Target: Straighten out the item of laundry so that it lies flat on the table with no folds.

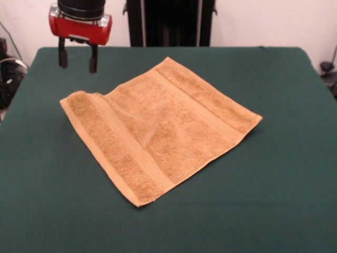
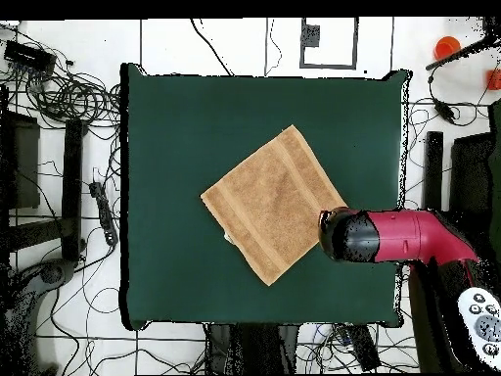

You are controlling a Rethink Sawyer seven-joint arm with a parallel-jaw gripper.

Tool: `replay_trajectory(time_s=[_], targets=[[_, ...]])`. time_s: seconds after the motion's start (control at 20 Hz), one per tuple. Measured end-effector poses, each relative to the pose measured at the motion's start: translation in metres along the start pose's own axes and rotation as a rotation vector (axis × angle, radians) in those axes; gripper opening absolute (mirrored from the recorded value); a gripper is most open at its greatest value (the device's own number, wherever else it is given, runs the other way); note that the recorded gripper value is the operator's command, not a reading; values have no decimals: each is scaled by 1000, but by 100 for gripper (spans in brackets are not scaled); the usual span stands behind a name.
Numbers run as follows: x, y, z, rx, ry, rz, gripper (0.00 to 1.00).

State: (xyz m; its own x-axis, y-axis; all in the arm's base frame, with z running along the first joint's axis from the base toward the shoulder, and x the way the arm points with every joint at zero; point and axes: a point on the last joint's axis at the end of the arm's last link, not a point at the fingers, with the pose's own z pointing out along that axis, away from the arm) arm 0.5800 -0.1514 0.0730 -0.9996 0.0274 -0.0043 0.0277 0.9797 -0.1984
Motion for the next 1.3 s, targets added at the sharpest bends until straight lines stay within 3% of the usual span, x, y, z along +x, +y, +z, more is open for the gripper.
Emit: replay_trajectory(time_s=[0.7,1.3], targets=[[-9,30,29,-89,-72,-16,100],[-5,49,57,-153,-89,-15,100]])
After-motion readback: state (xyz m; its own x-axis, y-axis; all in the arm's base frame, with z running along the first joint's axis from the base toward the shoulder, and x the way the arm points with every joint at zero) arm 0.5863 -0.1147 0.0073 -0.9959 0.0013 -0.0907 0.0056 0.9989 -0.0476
